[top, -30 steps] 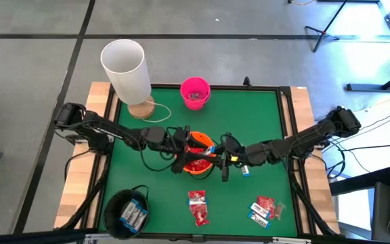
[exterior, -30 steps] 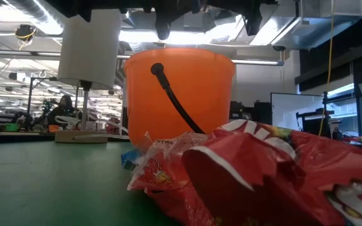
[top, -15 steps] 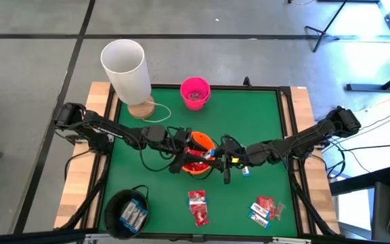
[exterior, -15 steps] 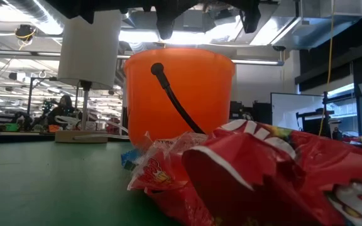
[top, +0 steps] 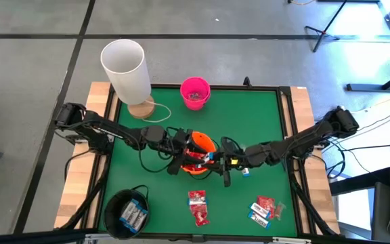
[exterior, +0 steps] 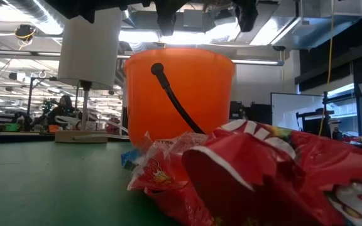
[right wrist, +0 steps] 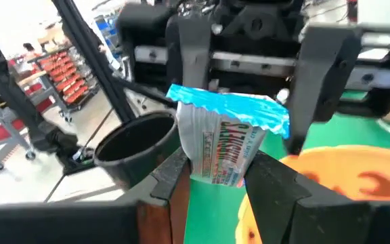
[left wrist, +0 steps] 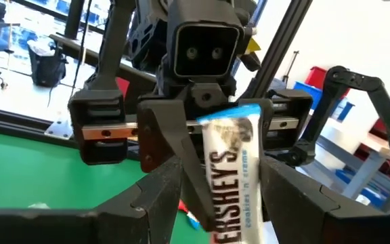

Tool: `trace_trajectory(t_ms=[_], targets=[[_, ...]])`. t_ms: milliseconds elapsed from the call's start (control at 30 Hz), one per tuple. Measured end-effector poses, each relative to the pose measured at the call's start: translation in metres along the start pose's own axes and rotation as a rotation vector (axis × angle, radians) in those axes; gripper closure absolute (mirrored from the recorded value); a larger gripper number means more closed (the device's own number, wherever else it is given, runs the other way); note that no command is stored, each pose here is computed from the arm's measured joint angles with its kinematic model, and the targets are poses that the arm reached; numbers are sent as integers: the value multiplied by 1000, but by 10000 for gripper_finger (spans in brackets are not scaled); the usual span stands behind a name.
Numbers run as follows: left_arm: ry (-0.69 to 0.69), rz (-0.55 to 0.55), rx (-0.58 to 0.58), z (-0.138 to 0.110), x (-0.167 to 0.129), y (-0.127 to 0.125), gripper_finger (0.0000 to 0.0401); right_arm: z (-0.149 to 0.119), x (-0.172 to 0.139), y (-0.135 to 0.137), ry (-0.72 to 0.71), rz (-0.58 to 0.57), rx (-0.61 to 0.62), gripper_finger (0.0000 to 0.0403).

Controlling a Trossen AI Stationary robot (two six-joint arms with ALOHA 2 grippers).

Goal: Sort candy
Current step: Put the white chocolate into the black bucket

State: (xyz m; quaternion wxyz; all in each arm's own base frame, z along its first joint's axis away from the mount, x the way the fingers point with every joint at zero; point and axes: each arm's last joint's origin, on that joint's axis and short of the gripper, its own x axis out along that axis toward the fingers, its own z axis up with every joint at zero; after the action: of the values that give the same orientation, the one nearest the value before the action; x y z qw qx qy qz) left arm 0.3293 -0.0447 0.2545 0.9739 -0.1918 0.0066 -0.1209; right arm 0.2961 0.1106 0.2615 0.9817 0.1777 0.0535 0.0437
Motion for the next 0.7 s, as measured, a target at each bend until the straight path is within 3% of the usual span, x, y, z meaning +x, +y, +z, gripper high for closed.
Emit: trace_trajectory(t_ms=[400, 700], targets=[[2, -14, -20, 0, 0, -1, 213, -9, 0, 10, 26, 14, 22, 276], [36, -79, -2, -6, 1, -15, 213, -11, 1, 11, 12, -5, 25, 276]])
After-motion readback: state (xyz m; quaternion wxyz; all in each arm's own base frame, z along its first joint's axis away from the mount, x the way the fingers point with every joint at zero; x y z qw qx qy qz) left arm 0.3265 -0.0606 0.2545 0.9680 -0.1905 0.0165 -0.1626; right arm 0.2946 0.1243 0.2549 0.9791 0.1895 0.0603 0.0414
